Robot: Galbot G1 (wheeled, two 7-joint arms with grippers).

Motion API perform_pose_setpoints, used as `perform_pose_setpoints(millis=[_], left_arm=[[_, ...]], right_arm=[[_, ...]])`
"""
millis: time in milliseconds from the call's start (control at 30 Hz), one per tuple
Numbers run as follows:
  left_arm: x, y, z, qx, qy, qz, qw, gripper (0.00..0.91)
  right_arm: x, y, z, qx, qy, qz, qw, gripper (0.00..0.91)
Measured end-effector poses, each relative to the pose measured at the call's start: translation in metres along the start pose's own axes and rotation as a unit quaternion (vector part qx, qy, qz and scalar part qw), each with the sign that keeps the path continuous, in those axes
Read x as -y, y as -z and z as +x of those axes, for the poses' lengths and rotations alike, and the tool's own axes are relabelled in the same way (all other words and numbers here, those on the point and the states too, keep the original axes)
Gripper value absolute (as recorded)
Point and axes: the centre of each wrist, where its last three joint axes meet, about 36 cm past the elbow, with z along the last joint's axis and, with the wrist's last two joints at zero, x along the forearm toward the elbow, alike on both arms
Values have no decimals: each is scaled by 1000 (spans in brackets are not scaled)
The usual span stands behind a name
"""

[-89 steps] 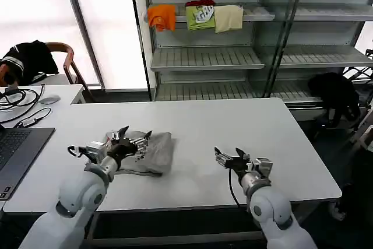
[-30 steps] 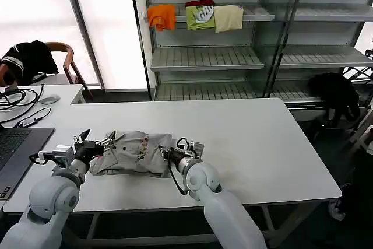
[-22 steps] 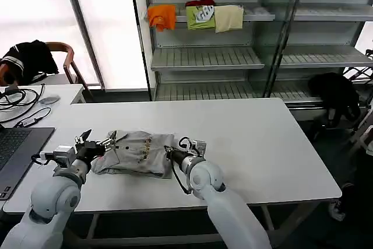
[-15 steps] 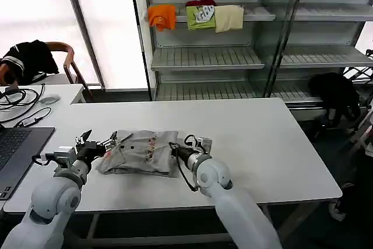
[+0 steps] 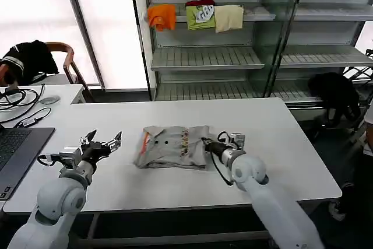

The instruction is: Fold and organize the clothes.

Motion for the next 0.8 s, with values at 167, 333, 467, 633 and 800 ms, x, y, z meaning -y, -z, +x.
perform_pose_setpoints(millis=[167, 333, 467, 633, 800], left_arm=[[3, -1, 1, 0, -3, 4, 1000, 907], [6, -1, 3, 2, -5, 7, 1000, 907], [7, -2, 3, 1, -6, 10, 1000, 907], [11, -5, 1, -2, -8, 13, 1000, 907], [13, -9, 0, -6, -10, 17, 1000, 907]], right_arm=[[30, 12, 6, 7, -34, 21, 999, 282], [51, 17, 13, 12, -60, 49, 997, 907], [58, 18, 19, 20, -77, 70, 994, 907], [56, 21, 31, 49, -98, 103, 989, 907], [39, 20, 42, 86, -103, 133, 982, 907]])
